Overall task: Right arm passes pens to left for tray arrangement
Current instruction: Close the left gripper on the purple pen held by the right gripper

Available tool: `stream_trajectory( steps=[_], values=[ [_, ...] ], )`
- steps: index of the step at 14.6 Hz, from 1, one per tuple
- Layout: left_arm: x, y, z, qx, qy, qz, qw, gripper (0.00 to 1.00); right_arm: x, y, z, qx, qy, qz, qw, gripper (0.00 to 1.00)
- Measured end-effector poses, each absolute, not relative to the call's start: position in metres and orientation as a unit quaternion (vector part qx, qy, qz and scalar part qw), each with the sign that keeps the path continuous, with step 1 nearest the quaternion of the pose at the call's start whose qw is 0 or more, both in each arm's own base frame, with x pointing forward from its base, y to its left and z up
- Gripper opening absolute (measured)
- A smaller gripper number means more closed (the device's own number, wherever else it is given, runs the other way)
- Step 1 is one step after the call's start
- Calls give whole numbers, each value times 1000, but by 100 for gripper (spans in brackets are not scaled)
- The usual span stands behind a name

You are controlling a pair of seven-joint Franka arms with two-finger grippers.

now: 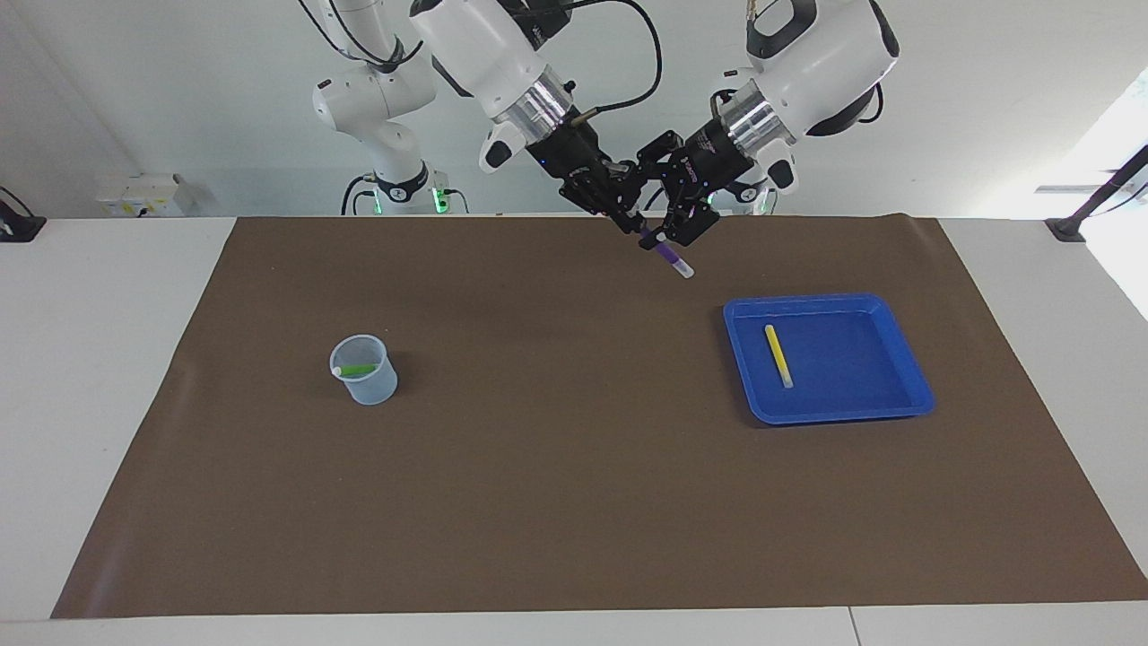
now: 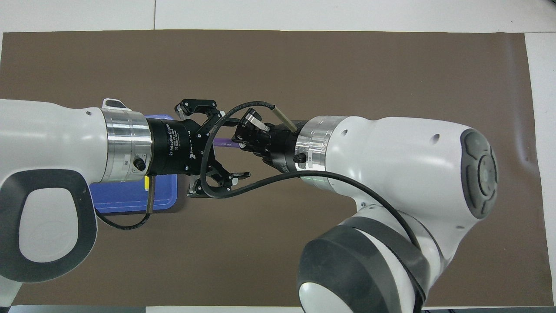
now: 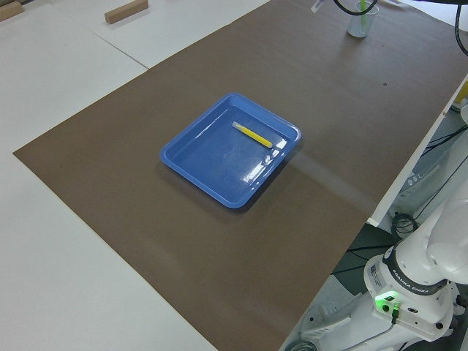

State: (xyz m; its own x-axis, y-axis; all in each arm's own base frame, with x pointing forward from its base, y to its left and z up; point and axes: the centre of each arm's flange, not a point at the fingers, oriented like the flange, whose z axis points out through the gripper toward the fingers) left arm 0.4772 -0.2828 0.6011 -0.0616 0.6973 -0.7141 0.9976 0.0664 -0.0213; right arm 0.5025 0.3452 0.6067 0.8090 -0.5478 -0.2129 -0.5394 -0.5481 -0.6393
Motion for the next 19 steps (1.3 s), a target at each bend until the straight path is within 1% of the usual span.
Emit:
stream_trajectory(
  steps=[5, 12, 13, 14, 15, 16, 18, 19],
  values=[
    [475, -279, 596, 663, 641, -263, 284, 100, 503, 341, 606, -879, 312, -7, 360, 18],
    [493, -255, 578, 636, 668, -232, 309, 99, 501, 340, 607, -883, 301, -12, 361, 18],
    [493, -255, 575, 636, 669, -230, 310, 95, 501, 340, 607, -883, 300, -12, 361, 18],
    [492, -255, 573, 636, 669, -229, 309, 94, 501, 340, 607, -883, 299, -12, 360, 18],
    [492, -256, 572, 637, 669, -228, 309, 90, 502, 340, 607, -884, 297, -13, 360, 18],
    [492, -256, 572, 637, 669, -228, 309, 90, 502, 339, 607, -885, 295, -14, 360, 18],
    [492, -256, 572, 637, 668, -228, 309, 72, 503, 338, 606, -885, 294, -15, 360, 18],
    [492, -256, 572, 637, 668, -228, 309, 72, 503, 338, 606, -885, 294, -15, 360, 18]
  ],
)
